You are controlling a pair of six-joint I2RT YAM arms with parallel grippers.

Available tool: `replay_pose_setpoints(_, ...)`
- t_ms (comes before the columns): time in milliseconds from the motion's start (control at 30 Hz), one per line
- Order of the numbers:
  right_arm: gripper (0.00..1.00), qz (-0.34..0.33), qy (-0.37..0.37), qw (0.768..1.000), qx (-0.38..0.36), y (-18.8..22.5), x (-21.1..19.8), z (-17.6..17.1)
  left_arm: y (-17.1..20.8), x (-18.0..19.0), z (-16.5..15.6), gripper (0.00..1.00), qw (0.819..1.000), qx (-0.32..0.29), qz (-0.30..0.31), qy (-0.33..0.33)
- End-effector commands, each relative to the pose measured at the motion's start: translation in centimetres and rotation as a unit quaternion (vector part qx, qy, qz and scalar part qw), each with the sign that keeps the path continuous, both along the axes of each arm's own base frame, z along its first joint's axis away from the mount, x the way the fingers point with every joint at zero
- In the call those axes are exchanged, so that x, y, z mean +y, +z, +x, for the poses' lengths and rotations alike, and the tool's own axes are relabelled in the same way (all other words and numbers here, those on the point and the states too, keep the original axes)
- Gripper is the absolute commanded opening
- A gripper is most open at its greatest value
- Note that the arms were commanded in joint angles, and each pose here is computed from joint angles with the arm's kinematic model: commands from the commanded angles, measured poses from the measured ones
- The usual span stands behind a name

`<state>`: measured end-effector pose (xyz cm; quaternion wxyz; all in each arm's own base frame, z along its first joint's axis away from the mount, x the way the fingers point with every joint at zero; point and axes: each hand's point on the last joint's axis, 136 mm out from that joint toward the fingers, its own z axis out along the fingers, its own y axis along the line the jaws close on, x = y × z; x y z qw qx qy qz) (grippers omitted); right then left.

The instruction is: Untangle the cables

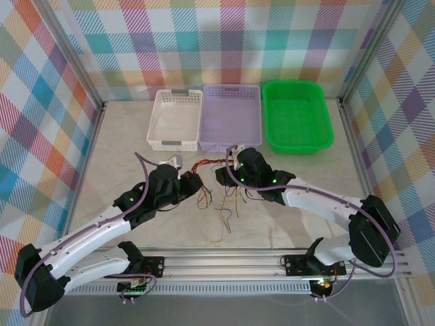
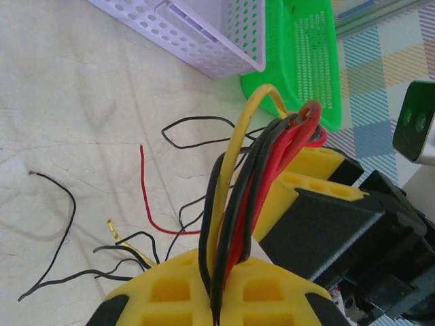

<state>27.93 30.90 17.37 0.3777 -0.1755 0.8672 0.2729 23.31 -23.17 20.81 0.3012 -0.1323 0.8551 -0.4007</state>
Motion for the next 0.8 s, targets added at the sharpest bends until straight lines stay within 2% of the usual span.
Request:
replay_pose_setpoints(0, 0.49, 0.021, -0.018, 0.998, -0.048, 3.0, 1.0, 1.9, 1.5, -1.0, -0.2, 0.00, 0.999, -0.016, -0.040, -0.016)
replay_pose_setpoints(133, 0.44, 0.025, -0.038, 0.997, -0.064, 3.5, 0.8, 2.7, 1.8, -1.5, -0.5, 0.00, 0.998, -0.019, -0.048, -0.027)
replay_pose_setpoints(200, 0.37, 0.029, -0.045, 0.996, -0.072, 3.8, 0.7, 3.0, 2.0, -1.8, -0.7, 0.00, 0.998, -0.021, -0.052, -0.033)
replay_pose_setpoints(367, 0.13, 0.010, -0.056, 0.995, -0.078, 3.6, -0.2, 3.0, 2.2, -1.2, -1.0, 0.00, 0.998, -0.026, -0.048, -0.028)
replay_pose_setpoints(500, 0.00, -0.014, -0.069, 0.994, -0.085, 3.2, -2.0, 2.4, 2.8, 0.0, -1.2, 0.00, 0.999, -0.038, -0.031, -0.016)
replay_pose_setpoints(633, 0.00, -0.037, -0.078, 0.992, -0.090, 2.8, -4.2, 1.3, 3.7, 1.3, -1.1, 0.00, 0.998, -0.054, -0.009, 0.002)
replay_pose_setpoints(767, 0.00, -0.051, -0.077, 0.992, -0.081, 2.0, -6.0, 0.1, 3.2, 2.6, -1.1, 0.00, 0.998, -0.045, 0.030, 0.018)
